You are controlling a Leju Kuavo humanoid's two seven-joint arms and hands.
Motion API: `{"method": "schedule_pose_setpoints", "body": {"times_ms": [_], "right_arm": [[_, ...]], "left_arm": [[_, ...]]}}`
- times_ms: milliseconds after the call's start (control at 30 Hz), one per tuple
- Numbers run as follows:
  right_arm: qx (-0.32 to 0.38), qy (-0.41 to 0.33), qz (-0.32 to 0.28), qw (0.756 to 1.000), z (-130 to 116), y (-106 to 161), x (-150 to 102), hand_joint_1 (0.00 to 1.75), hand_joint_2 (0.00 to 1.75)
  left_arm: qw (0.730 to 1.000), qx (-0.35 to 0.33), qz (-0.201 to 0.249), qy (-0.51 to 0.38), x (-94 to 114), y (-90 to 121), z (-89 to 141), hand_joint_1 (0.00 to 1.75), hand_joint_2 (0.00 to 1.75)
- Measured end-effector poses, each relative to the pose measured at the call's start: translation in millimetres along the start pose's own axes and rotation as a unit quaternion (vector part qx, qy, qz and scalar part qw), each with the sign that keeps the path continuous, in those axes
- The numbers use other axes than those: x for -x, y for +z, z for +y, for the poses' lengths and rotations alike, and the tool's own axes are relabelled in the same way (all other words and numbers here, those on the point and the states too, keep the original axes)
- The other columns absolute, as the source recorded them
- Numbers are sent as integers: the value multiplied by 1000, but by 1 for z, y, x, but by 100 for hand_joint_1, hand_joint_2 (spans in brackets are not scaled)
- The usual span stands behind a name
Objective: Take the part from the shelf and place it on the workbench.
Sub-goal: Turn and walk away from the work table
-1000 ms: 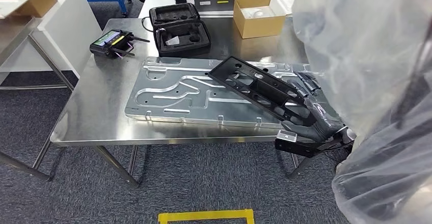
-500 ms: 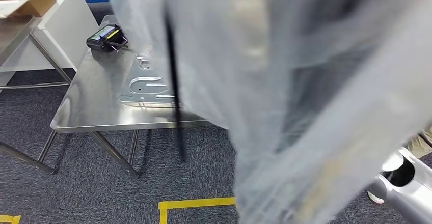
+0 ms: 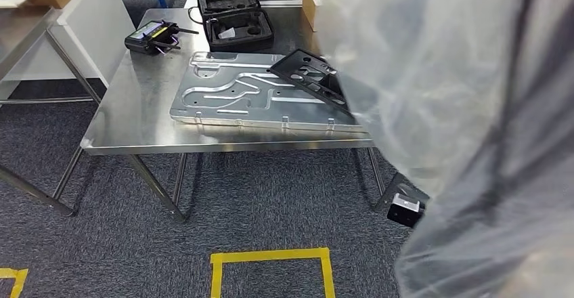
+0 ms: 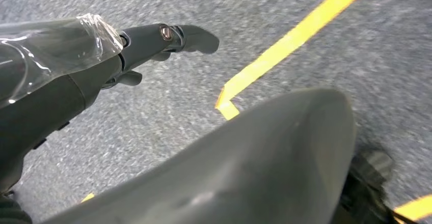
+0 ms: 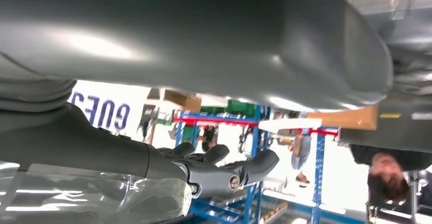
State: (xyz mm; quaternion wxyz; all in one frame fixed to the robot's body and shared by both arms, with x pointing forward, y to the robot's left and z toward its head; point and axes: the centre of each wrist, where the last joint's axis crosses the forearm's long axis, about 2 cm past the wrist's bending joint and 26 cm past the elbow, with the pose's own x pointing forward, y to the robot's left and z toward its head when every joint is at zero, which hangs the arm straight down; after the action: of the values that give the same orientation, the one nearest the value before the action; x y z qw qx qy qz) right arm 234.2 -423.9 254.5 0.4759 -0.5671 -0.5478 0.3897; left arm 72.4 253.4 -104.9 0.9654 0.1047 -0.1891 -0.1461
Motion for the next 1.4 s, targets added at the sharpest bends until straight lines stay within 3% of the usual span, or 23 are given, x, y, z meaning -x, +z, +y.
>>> {"method": "schedule_pose_setpoints", "body": {"times_ms": [267, 400, 500, 633, 833, 1000, 1133, 1233, 1400], "right_arm": [[-43, -104, 63, 992, 70, 40, 38, 0, 0], [-65, -120, 104, 985, 98, 57, 49, 0, 0], [-90, -154, 145, 973, 118, 67, 56, 0, 0], [-110, -241, 186, 946, 167, 91, 63, 0, 0], [-190, -332, 288, 878, 246, 142, 50, 0, 0], [-334, -373, 420, 757, 285, 184, 12, 0, 0], [-409, -382, 490, 669, 302, 212, -27, 0, 0], [-439, -382, 510, 634, 309, 227, -52, 0, 0], [-467, -380, 513, 611, 314, 238, -78, 0, 0]], "left_arm": [[1000, -3, 9, 7, 2, 1, -2, 0, 0], [1000, -6, 9, 9, 1, 1, -3, 0, 0], [1000, -8, 11, 11, 2, 1, -3, 0, 0], [1000, -12, 12, 13, 2, 1, -3, 0, 0], [1000, -17, 13, 14, -2, 0, -2, 0, 0], [1000, -18, 16, 11, -2, 1, -2, 0, 0], [1000, -21, 14, 5, -2, 1, -2, 0, 0], [1000, -21, 14, 3, -2, 1, -2, 0, 0], [1000, -23, 10, 2, -6, 0, -1, 0, 0]]}}
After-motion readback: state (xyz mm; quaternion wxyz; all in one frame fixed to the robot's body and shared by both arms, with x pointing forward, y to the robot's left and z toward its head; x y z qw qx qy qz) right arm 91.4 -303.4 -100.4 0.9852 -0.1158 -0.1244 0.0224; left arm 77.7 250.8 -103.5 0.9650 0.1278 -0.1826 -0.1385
